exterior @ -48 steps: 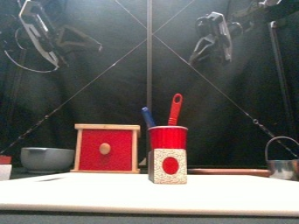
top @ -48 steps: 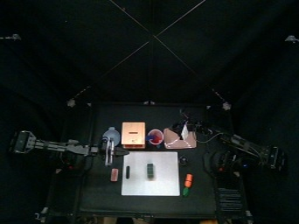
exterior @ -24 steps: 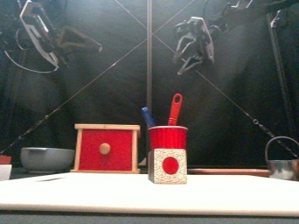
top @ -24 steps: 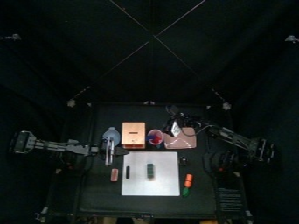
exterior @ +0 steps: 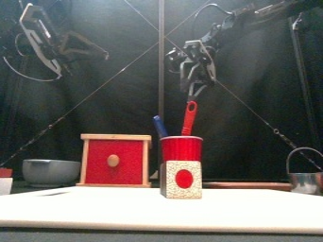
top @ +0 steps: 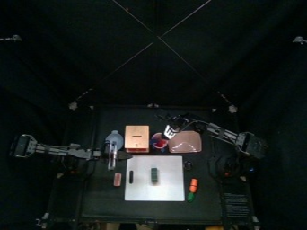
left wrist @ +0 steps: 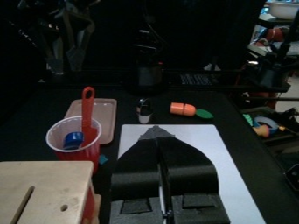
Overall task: Cut the sushi into 4 pieces with the knife
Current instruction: Pick up the knife at its handle with right hand
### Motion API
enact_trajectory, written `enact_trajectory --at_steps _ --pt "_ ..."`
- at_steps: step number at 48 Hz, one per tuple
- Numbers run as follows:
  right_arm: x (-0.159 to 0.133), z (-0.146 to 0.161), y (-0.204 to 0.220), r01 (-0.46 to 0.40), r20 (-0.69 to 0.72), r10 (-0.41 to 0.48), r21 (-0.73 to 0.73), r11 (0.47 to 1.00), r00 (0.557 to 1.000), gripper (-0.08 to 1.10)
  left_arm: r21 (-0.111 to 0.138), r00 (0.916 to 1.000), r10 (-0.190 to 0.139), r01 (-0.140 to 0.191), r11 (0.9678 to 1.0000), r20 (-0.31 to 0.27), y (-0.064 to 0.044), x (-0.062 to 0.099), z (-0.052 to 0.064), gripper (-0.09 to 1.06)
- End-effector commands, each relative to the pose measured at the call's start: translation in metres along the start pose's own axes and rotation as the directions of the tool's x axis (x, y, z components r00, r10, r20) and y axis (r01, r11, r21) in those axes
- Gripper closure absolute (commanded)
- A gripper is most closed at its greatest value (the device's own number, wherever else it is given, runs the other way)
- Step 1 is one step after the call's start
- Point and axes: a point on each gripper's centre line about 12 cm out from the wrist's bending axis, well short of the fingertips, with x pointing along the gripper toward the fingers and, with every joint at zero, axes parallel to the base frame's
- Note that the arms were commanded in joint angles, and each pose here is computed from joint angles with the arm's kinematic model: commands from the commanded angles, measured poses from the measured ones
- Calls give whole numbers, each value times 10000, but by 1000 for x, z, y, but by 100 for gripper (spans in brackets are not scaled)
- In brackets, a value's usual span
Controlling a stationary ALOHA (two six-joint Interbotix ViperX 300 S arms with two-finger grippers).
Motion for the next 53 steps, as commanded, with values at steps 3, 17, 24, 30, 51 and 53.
enact_trajectory --at_steps 3,17,24,30,51,53 --pt "-2 11 9 -208 -178 205 -140 9997 9996 19 -14 9999 66 -66 10000 154 1 1 4 99" --pt "22 12 17 -198 -1495 138 -386 9991 9887 19 -27 10000 69 -69 10000 16 1 0 -1 99" --pt "35 12 12 -23 -2097 -59 -391 9992 9777 19 -27 10000 70 -70 10000 -45 2 -1 -4 99" --pt "43 15 10 31 -2270 -119 -392 9992 9738 19 -42 9999 71 -71 10000 -91 2 -2 -5 99" --pt "59 13 0 569 -3403 -747 -621 9964 9373 19 -55 9997 74 -75 10000 -214 2 -4 -10 99" --pt "60 14 0 582 -3416 -763 -629 9963 9367 19 -55 9997 74 -75 10000 -214 2 -4 -10 99"
